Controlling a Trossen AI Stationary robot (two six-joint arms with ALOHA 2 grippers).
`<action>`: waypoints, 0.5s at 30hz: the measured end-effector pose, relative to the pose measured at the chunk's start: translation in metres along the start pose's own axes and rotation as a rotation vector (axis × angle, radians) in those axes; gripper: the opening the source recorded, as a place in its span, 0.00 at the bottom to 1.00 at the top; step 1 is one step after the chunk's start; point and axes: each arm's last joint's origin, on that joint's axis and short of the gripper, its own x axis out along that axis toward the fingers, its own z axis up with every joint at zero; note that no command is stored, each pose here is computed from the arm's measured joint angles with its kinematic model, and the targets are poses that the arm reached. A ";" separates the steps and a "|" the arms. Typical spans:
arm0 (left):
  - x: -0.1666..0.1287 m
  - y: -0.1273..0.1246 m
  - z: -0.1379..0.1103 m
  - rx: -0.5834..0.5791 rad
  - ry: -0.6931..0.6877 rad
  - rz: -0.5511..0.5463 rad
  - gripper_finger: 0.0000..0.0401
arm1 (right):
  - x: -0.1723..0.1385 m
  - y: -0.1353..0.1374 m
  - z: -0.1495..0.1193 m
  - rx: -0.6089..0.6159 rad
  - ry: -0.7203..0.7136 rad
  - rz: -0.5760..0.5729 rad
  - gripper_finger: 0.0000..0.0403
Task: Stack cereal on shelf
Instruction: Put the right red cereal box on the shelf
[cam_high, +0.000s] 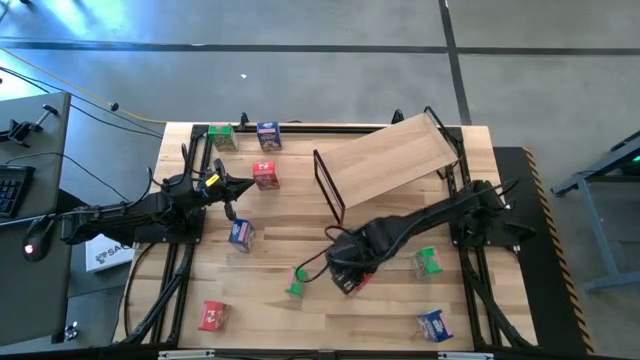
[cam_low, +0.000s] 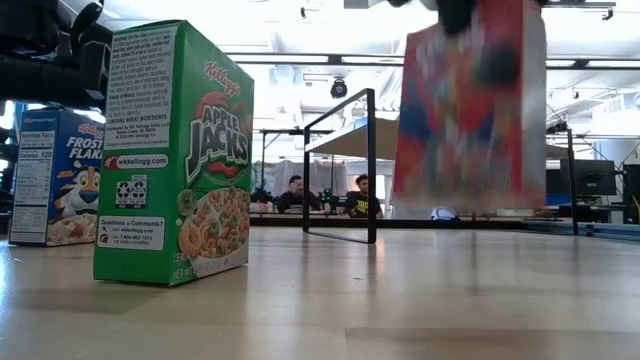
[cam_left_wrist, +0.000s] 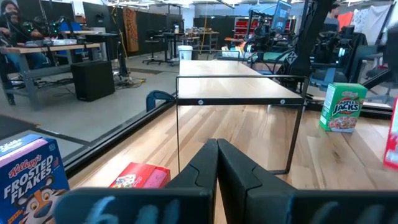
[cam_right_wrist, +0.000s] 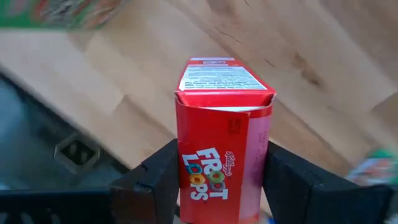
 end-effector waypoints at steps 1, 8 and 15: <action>0.000 0.000 0.000 0.000 0.000 0.000 0.00 | -0.013 -0.001 0.002 -0.044 -0.003 0.001 0.44; 0.000 0.000 0.000 0.000 -0.005 0.000 0.00 | -0.110 -0.021 0.027 -0.378 -0.228 0.044 0.44; 0.000 0.000 0.000 0.000 -0.005 0.000 0.00 | -0.164 -0.067 0.052 -0.674 -0.520 -0.064 0.44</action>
